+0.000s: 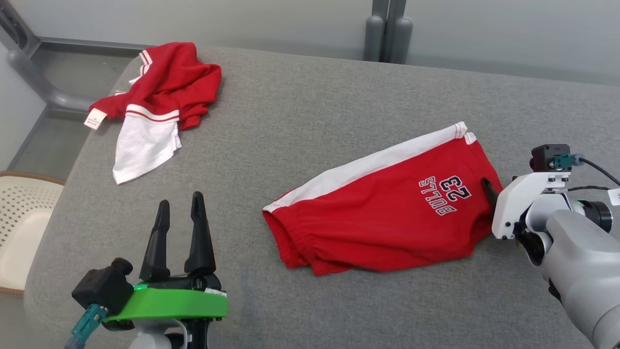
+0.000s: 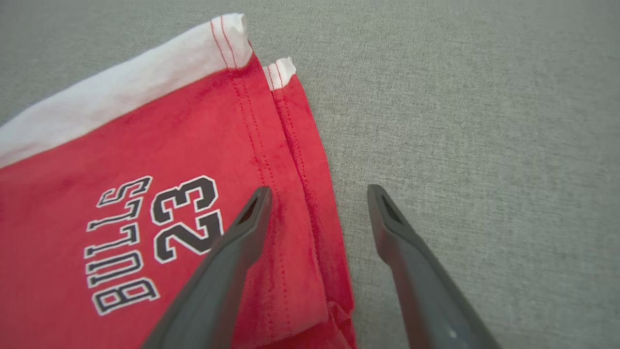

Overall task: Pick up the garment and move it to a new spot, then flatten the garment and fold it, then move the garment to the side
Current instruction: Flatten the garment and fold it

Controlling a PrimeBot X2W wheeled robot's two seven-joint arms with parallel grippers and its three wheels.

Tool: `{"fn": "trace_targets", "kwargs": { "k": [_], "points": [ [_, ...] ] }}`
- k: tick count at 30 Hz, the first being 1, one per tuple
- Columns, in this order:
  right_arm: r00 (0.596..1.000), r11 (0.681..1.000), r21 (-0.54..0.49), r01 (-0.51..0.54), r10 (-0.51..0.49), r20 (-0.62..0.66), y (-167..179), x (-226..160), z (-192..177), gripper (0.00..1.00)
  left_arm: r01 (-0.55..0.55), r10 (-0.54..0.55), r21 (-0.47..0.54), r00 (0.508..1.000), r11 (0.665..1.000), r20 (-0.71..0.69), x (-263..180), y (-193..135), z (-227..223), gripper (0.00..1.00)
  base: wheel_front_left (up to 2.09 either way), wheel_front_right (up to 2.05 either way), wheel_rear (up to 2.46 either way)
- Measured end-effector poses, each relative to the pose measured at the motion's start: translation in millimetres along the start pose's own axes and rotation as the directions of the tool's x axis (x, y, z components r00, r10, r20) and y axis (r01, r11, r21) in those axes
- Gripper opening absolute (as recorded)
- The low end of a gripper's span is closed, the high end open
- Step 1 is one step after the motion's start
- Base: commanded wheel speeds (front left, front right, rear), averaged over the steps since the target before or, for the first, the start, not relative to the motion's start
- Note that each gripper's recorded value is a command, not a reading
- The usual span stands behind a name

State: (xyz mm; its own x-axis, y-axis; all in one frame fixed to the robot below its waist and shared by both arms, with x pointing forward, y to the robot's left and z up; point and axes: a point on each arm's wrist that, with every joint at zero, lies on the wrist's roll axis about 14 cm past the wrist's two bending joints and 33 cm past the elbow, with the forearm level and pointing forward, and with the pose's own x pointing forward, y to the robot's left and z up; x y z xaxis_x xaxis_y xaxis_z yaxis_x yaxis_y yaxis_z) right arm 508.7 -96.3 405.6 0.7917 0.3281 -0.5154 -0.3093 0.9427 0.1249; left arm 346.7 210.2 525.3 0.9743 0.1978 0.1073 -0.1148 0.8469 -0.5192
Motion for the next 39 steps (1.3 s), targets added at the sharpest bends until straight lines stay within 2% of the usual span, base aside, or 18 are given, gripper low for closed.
{"fn": "trace_targets", "kwargs": {
  "k": [8,10,12,14,20,27,31,39],
  "points": [
    [0.993,1.000,0.011,-0.024,0.025,-0.117,15.5,10.3,-20.4,1.00,-0.053,0.052,0.023,0.998,0.998,0.035,-7.1,16.9,13.0,1.00,0.00,0.00,0.00],
    [0.990,1.000,0.015,-0.022,0.024,-0.138,15.8,9.3,-24.0,0.49,-0.054,0.053,0.027,0.998,0.998,0.039,-6.9,17.5,14.3,1.00,0.00,0.00,0.00],
    [0.990,1.000,0.020,-0.019,0.022,-0.142,14.9,7.9,-25.3,0.29,-0.052,0.051,0.034,0.998,0.998,0.040,-5.9,17.5,14.5,1.00,0.00,0.00,0.00],
    [0.991,0.999,0.027,-0.016,0.019,-0.136,14.2,6.5,-25.3,0.00,-0.047,0.045,0.047,0.998,0.998,0.039,-4.8,16.7,14.0,1.00,0.00,0.00,0.00],
    [0.996,0.998,0.058,-0.002,0.007,-0.087,9.5,-1.2,-23.4,0.00,-0.028,0.027,0.060,0.999,0.998,0.026,-0.6,13.8,9.0,1.00,0.00,0.00,0.00],
    [0.999,0.987,0.156,0.033,-0.033,-0.003,-6.5,-22.7,-25.3,0.00,0.008,-0.007,0.091,1.000,0.996,-0.014,3.4,7.9,-4.9,1.00,0.00,0.00,0.00],
    [0.995,0.973,0.218,0.079,-0.091,0.044,-28.8,-43.5,-31.1,0.00,0.034,-0.030,0.097,0.999,0.995,-0.040,5.5,2.5,-14.1,1.00,0.00,0.00,0.00],
    [0.959,0.918,0.350,0.184,-0.247,0.143,-80.0,-95.7,-43.9,0.00,0.140,-0.129,0.102,0.986,0.985,-0.109,12.0,-27.1,-39.1,1.00,0.00,0.00,0.00]
  ]
}}
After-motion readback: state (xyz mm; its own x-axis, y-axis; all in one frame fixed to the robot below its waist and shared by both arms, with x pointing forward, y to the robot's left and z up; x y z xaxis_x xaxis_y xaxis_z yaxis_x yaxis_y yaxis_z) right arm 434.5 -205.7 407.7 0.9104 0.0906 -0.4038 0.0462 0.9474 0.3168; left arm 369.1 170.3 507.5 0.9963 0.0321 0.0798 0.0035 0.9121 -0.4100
